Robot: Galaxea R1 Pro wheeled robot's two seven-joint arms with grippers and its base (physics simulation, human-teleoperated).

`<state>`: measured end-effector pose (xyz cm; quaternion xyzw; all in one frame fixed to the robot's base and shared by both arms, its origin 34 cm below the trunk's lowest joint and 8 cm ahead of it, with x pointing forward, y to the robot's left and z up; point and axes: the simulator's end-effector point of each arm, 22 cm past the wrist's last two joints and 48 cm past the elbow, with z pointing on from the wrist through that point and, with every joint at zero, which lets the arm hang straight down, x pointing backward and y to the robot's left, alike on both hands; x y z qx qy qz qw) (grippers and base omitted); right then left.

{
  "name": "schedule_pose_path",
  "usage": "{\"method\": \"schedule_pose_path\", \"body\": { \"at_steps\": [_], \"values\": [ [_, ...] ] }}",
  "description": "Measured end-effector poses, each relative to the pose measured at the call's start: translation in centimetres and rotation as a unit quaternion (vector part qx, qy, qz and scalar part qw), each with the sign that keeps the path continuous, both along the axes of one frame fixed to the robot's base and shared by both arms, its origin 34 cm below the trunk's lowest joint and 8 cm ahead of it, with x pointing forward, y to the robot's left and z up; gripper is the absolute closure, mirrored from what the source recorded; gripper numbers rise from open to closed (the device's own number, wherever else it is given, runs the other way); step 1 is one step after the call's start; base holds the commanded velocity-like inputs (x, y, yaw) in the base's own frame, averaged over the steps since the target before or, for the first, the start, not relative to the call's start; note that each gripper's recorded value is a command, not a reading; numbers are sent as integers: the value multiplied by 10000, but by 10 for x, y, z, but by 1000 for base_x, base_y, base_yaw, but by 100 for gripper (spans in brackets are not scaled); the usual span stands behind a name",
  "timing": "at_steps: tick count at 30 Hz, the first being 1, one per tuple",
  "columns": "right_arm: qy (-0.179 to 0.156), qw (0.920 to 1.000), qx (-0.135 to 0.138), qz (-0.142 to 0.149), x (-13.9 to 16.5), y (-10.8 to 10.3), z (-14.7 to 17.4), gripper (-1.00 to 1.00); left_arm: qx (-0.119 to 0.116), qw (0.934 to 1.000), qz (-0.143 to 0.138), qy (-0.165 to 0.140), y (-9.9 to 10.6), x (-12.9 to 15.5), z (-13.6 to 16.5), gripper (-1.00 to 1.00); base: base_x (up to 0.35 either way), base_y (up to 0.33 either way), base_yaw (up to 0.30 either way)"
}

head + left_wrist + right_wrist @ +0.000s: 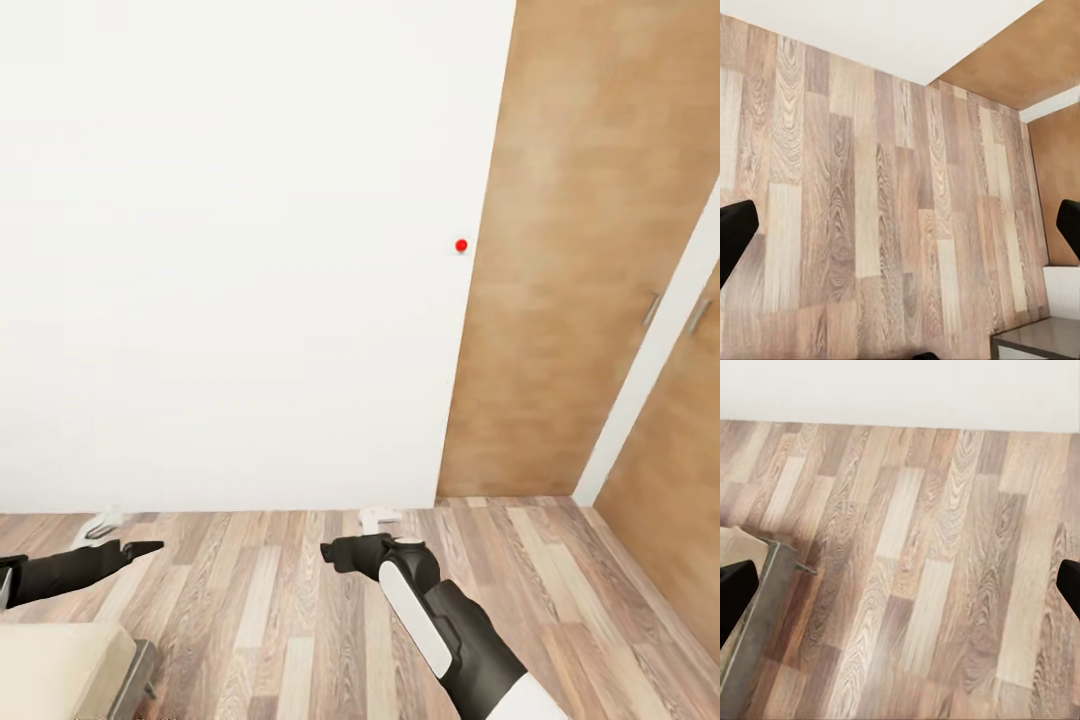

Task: Put all the toys in the child's room - the three board games (two on the bed and one on the table), the two jigsaw puzzles on the table, and the tennis ball on the table - inside the toy box on the table in the child's room.

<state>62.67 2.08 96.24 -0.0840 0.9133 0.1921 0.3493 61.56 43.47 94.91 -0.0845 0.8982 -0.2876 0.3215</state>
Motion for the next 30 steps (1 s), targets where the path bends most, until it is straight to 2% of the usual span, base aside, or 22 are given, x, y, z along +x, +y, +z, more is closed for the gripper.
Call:
{"method": "schedule_pose_path", "body": {
  "at_steps": [6, 13, 24, 30],
  "values": [
    [-23, 10000, -15, -3, 0, 0, 1, -100, 3, 10000, -1, -29, 0, 0, 2, -100, 196, 83, 278],
    [-1, 10000, -52, -12, 0, -2, -3, -100, 2, 10000, -3, -47, 0, 1, 4, -100, 51, 6, 270],
    [7, 10000, -58, -36, 0, -3, -3, -100, 3, 10000, 3, -38, 0, 1, 3, -100, 124, -188, 51],
    [-7, 10000, -69, -40, 0, -3, -2, -100, 5, 10000, 3, -44, 0, 1, 4, -100, 210, -28, 156]
  ]
}}
